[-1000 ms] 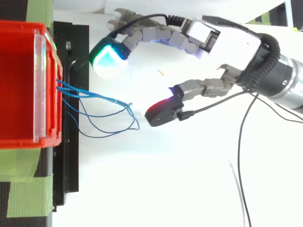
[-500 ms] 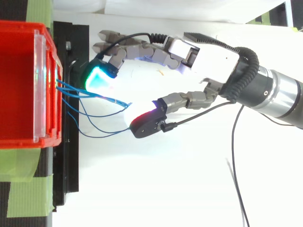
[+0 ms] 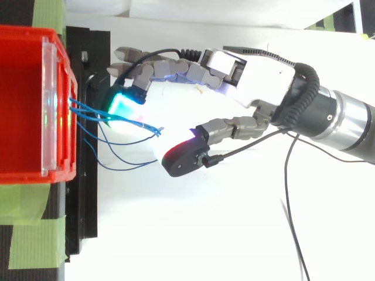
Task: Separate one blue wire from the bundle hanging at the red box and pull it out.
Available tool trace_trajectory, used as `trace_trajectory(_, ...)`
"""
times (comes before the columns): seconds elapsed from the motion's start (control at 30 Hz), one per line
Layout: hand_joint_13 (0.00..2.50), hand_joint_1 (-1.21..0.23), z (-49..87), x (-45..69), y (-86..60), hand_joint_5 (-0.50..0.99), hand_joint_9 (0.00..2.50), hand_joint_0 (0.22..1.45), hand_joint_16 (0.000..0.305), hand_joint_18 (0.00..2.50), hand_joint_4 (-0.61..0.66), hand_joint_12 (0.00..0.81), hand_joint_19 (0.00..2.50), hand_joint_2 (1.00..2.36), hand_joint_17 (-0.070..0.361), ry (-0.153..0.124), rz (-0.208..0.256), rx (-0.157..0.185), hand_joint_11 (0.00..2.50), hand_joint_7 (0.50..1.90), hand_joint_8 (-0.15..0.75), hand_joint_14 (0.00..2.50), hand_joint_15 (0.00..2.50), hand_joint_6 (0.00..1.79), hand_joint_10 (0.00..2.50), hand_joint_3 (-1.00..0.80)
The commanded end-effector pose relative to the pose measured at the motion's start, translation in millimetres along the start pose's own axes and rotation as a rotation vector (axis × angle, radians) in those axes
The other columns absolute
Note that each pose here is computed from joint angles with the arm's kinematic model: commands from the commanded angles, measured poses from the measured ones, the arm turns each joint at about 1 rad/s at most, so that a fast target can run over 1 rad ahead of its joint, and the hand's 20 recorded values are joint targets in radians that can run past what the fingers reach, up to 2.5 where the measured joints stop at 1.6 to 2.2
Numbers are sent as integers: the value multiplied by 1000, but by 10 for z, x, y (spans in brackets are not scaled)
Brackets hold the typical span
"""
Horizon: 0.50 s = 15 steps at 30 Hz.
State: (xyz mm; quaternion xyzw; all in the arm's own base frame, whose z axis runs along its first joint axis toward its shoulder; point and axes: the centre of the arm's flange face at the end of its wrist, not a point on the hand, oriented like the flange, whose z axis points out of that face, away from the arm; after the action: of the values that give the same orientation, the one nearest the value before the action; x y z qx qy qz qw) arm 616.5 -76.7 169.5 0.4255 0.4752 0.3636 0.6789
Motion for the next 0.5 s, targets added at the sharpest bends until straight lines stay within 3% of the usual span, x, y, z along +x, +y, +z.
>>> trace_trajectory(0.0, 131, -611, 12, 3, 4, -161, 335, 556, 57, 32, 330, 348, 145, 1000, 129, -2, 17, -1, 41, 1077, 287, 2, 88, 502, 0, -500)
trace_trajectory(0.47, 144, -649, 70, -59, 29, -149, 353, 606, 55, 61, 279, 343, 157, 1001, 124, -14, 86, -1, 73, 1185, 285, 3, 85, 501, 2, -487)
